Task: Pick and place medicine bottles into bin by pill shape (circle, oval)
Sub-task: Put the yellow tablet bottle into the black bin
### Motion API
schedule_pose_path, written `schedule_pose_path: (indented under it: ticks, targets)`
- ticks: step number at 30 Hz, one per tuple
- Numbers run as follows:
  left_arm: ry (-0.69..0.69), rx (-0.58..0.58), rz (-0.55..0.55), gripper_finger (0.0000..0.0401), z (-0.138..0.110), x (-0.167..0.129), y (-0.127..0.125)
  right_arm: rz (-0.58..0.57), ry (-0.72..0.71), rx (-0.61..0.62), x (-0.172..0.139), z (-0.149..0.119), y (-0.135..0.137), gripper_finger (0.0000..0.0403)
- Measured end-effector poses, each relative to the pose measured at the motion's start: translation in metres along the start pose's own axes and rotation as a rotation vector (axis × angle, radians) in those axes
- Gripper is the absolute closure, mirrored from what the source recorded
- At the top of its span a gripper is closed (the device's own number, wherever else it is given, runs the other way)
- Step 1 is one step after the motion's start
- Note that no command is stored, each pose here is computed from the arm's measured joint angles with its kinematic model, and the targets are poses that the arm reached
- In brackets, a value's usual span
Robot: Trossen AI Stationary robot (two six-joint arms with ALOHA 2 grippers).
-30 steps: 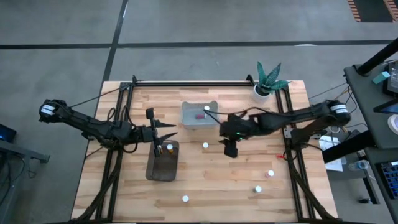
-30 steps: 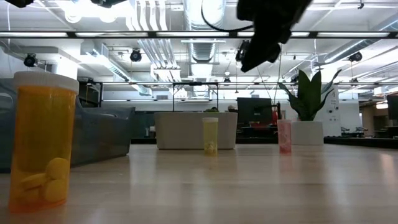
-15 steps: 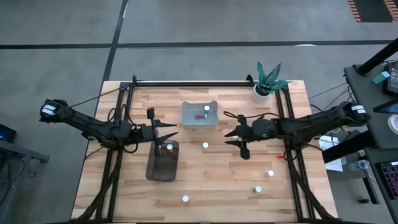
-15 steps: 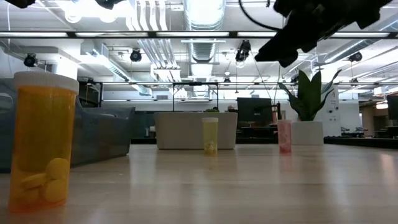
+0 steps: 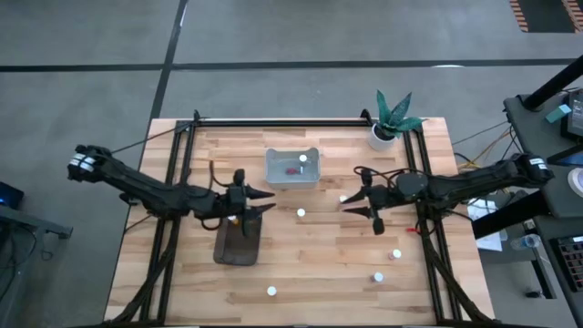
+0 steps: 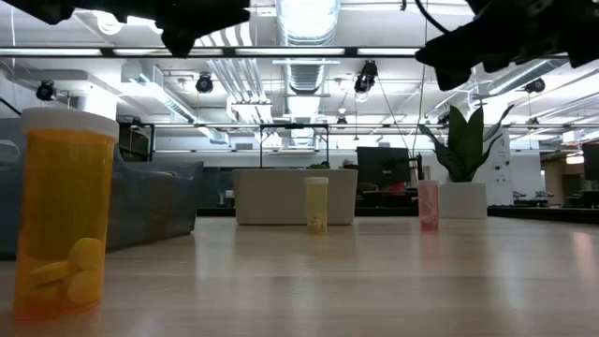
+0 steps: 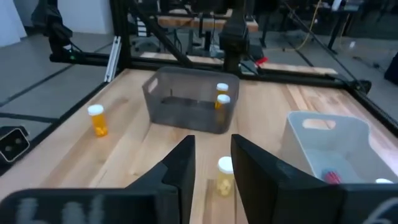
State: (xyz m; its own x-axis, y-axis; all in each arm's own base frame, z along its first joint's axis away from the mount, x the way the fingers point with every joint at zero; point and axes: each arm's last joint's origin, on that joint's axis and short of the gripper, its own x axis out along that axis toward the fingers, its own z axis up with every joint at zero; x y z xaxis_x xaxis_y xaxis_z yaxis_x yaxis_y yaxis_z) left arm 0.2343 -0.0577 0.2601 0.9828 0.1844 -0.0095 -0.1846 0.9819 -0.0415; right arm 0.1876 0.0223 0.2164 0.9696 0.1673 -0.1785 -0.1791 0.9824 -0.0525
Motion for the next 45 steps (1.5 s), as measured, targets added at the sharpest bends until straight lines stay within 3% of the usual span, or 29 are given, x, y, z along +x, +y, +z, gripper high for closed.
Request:
schedule_pose_path:
  ticks: [4,12,22,32,39,45]
  targets:
    - [0.019,-0.066,0.001,0.0293,-0.001,0.017,-0.009,-0.003,-0.039,-0.017,-0.013,-0.004,0.001,0.0315]
    - [0.090,-0.042,0.002,0.0292,0.000,0.058,-0.030,-0.017,-0.175,-0.080,-0.040,0.006,0.002,0.0326]
    - [0.502,-0.091,0.069,0.0293,0.018,0.089,-0.048,-0.030,-0.269,-0.110,-0.069,0.015,0.003,0.0330]
    - [0.769,-0.032,0.080,0.0293,0.036,0.132,-0.062,-0.042,-0.303,-0.111,-0.082,0.016,0.004,0.0335]
    - [0.870,0.078,0.068,0.0293,0.019,0.161,-0.065,-0.041,-0.292,-0.111,-0.082,0.015,0.004,0.0335]
    - [0.925,0.105,0.115,0.0290,0.002,0.173,-0.049,-0.042,-0.288,-0.119,-0.082,0.014,0.004,0.0335]
